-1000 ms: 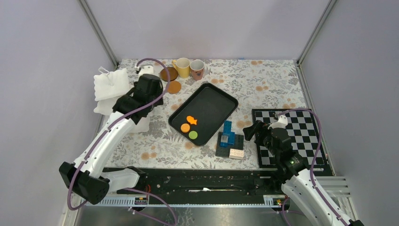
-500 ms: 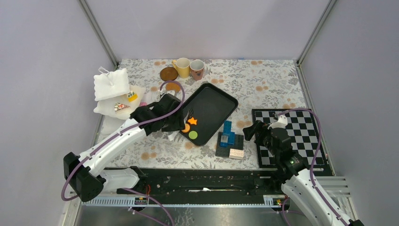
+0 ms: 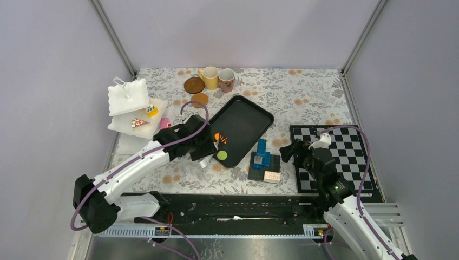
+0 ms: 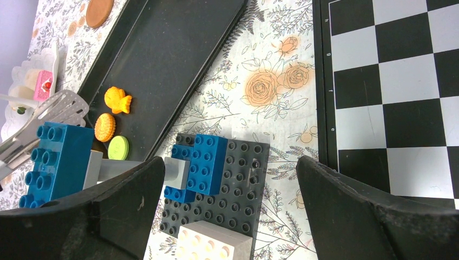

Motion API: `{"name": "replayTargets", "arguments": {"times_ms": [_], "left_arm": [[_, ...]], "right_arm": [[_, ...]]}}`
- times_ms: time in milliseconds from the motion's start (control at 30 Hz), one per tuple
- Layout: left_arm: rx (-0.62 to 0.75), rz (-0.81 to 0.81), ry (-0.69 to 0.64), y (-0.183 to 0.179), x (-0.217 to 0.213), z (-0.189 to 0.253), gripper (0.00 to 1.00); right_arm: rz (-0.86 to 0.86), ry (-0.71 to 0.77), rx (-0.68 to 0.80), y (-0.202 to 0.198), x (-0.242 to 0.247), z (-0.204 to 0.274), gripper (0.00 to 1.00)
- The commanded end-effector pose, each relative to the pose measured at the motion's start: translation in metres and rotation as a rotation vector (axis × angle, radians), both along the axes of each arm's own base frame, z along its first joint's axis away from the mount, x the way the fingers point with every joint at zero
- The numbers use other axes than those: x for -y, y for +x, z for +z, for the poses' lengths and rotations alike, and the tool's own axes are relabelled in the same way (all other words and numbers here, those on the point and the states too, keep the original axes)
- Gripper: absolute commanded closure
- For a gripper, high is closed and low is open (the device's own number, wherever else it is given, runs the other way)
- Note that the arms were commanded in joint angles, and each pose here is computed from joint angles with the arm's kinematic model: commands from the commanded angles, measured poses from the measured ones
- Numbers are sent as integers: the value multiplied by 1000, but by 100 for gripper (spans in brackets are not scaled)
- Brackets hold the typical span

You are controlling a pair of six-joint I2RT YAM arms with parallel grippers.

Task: Serve the afternoon tea

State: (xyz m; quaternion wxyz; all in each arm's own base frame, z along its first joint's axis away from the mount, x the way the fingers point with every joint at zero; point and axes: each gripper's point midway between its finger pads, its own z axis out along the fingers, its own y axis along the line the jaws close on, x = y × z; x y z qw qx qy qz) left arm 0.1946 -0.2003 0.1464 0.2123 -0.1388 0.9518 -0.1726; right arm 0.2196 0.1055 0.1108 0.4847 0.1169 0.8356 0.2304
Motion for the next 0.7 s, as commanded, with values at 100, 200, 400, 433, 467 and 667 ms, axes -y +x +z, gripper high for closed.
{"name": "replayTargets", "arguments": {"times_ms": [100,200,400,433,467,667], "left_arm": [[94,39,-70,34,26,9,47],[75,46,-48,37,27,1,48],[78,71,-45,44,30,-8,48],[81,76,-42,46,30,-10,48],[84,78,-39,48,31,-11,48],[74,58,-2,58,38,-24,49]], "right_arm": [[21,14,38,3,-5,8,2],[23,14,37,3,-5,8,2],[19,14,39,3,-5,8,2],[18,14,40,3,-5,8,2],[20,13,39,3,-5,8,2],[25,17,39,2,-6,8,2]]}}
